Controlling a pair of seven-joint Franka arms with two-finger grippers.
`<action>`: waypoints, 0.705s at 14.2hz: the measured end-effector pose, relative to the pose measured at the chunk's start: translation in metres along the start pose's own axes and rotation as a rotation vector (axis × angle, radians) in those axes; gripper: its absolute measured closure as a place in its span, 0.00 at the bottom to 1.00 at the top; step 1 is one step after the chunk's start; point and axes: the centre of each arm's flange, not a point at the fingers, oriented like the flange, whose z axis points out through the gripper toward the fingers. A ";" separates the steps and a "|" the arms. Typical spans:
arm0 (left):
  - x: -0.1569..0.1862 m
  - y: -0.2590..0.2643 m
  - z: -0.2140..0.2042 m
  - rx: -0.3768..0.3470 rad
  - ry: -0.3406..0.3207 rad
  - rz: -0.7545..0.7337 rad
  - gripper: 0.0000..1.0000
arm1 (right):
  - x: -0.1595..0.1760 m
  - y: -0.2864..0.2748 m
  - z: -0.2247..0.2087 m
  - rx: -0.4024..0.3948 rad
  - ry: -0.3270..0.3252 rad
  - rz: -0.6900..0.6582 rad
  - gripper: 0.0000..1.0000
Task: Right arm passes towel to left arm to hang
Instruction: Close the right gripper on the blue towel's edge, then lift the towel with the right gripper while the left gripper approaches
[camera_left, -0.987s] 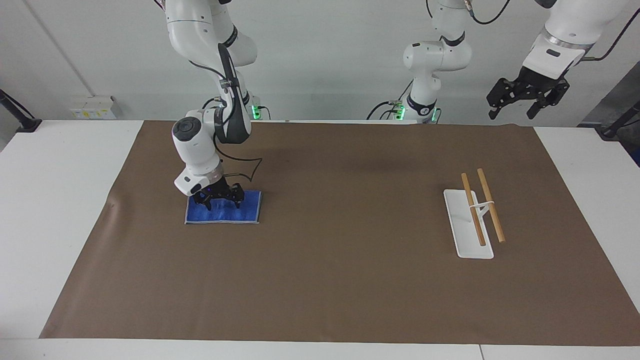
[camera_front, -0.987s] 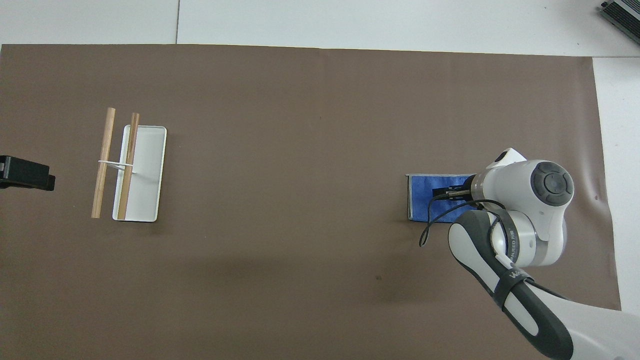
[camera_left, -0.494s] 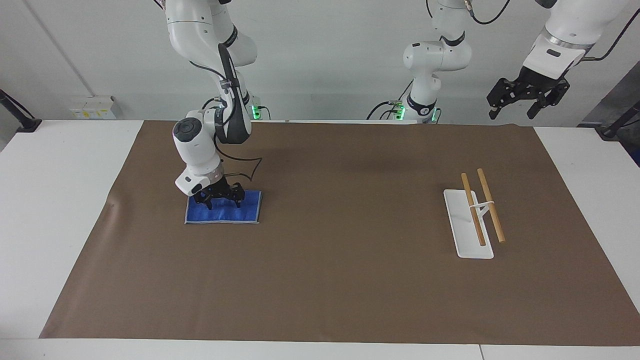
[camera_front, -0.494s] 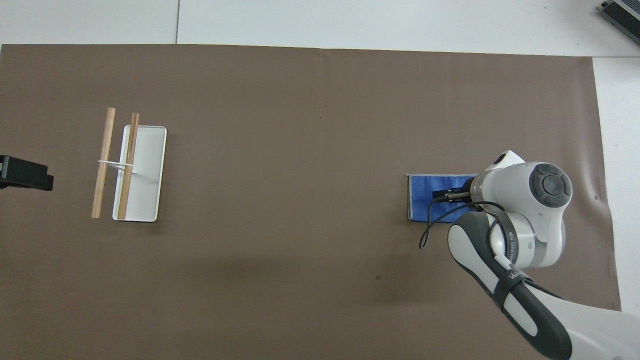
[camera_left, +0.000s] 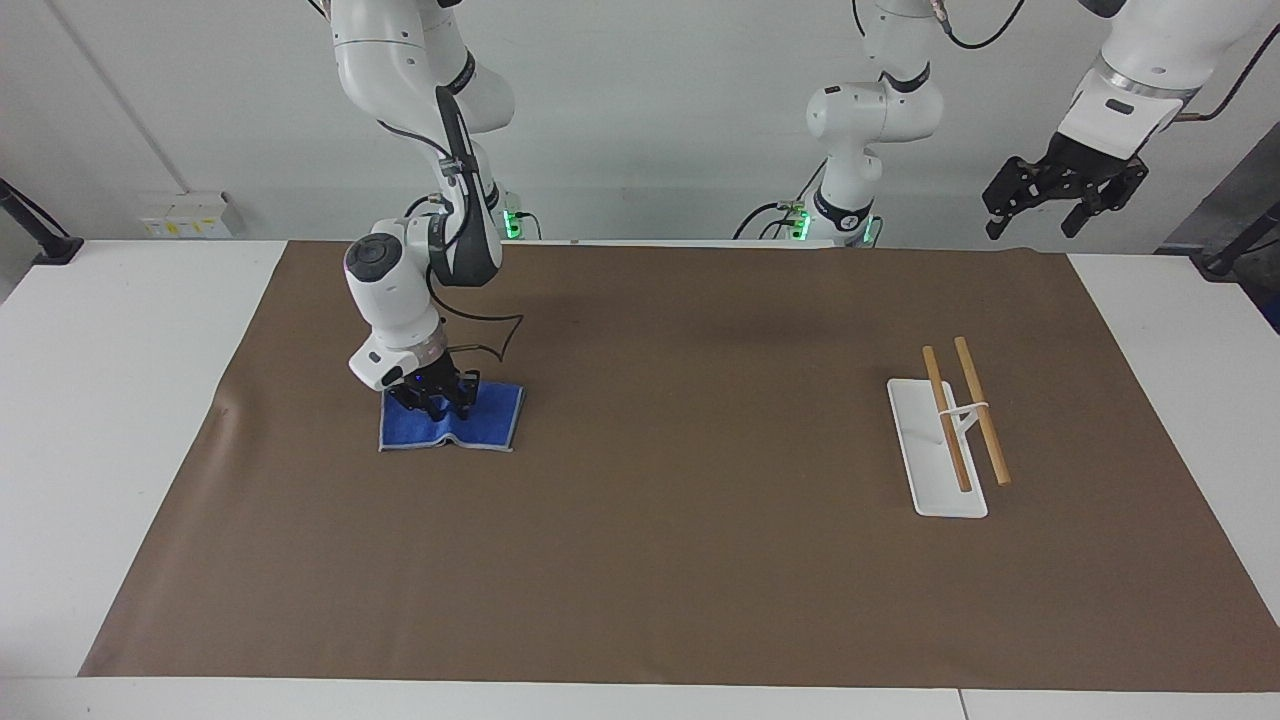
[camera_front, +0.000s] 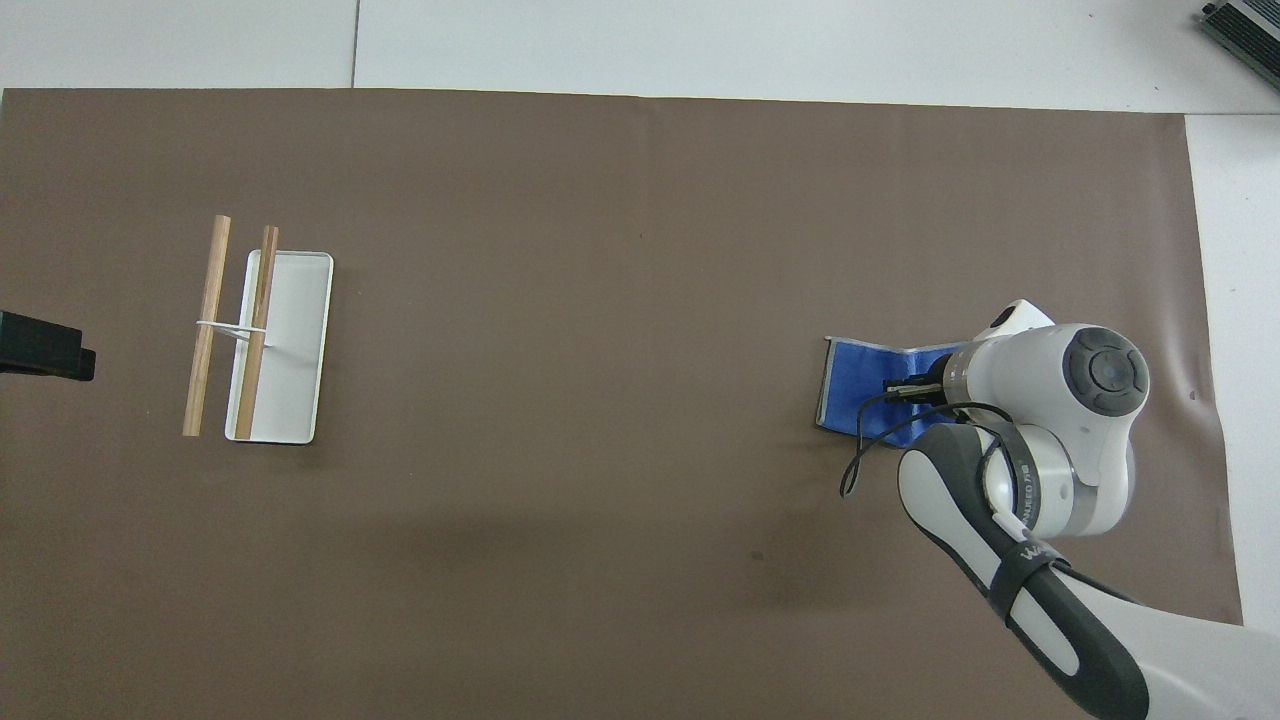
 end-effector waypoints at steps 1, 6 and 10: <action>0.000 0.000 0.000 0.000 0.000 0.000 0.00 | 0.000 0.000 -0.001 0.000 0.001 0.002 0.78; 0.000 0.000 0.000 0.000 0.000 0.000 0.00 | 0.007 -0.001 -0.009 0.003 -0.003 0.007 0.96; 0.000 0.000 0.000 0.000 0.000 0.000 0.00 | 0.042 -0.028 -0.059 0.057 0.006 -0.003 0.96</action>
